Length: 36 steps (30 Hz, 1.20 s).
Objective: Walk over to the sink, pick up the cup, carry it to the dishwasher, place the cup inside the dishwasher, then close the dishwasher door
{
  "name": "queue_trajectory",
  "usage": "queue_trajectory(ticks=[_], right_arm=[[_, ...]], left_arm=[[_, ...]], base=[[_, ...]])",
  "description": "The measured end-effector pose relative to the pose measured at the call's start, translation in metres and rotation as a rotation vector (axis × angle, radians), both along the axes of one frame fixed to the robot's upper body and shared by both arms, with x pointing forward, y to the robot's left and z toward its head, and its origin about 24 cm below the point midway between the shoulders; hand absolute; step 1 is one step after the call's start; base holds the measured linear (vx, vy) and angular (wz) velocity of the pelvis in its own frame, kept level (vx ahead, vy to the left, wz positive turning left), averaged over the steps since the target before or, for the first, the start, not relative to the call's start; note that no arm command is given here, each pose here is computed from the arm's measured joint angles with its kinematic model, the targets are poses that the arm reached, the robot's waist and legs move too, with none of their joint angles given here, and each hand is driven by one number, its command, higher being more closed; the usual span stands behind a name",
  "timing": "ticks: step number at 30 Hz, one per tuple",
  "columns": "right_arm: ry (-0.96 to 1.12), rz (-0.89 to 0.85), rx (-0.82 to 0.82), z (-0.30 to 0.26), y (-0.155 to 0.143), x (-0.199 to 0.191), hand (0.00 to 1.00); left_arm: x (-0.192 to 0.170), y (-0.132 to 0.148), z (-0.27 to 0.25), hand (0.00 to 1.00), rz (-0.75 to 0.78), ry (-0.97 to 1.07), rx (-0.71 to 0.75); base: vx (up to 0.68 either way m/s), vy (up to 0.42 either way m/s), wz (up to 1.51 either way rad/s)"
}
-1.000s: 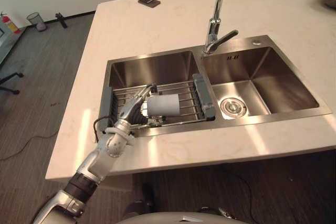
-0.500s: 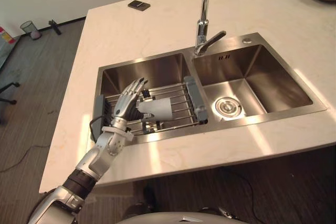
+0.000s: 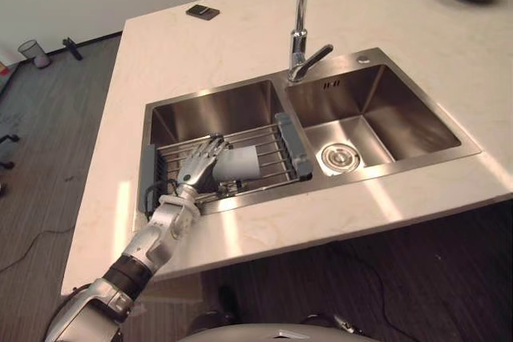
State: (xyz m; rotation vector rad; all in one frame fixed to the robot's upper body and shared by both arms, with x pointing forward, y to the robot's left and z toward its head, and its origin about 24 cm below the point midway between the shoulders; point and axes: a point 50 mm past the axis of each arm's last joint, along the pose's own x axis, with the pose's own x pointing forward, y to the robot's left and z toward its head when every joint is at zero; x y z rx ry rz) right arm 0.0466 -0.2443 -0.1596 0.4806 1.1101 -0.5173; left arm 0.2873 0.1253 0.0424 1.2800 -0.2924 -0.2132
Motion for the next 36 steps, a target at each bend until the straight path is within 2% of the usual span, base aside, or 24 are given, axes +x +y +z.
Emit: queue_trajectory(ticks=[9,17,22,34,35,36], right_arm=[[-0.001,-0.002,0.001,0.000,0.000,0.001,0.00],[-0.002,-0.001,0.005,0.000,0.001,0.001,0.00],[-0.004,0.001,0.004,0.000,0.001,0.001,0.00],[-0.005,0.012,0.001,0.000,0.001,0.003,0.00],[-0.005,0.013,0.001,0.000,0.001,0.004,0.00],[-0.005,0.012,0.001,0.000,0.001,0.004,0.00]], left_arm=[[0.005,0.006,-0.001,0.00,0.051,-0.020,0.052],[0.010,0.001,-0.001,0.00,-0.012,-0.043,0.174],[0.016,-0.008,-0.003,0.00,-0.056,0.116,0.282],[0.023,-0.022,0.007,0.00,-0.096,0.350,0.334],[0.024,-0.023,0.007,1.00,-0.093,0.370,0.335],[0.024,-0.023,0.008,1.00,-0.093,0.379,0.337]], base=[[0.01,-0.012,-0.03],[0.00,0.000,0.00],[-0.02,0.001,-0.03],[0.00,-0.006,-0.04],[0.00,0.000,0.00],[0.00,0.000,0.00]])
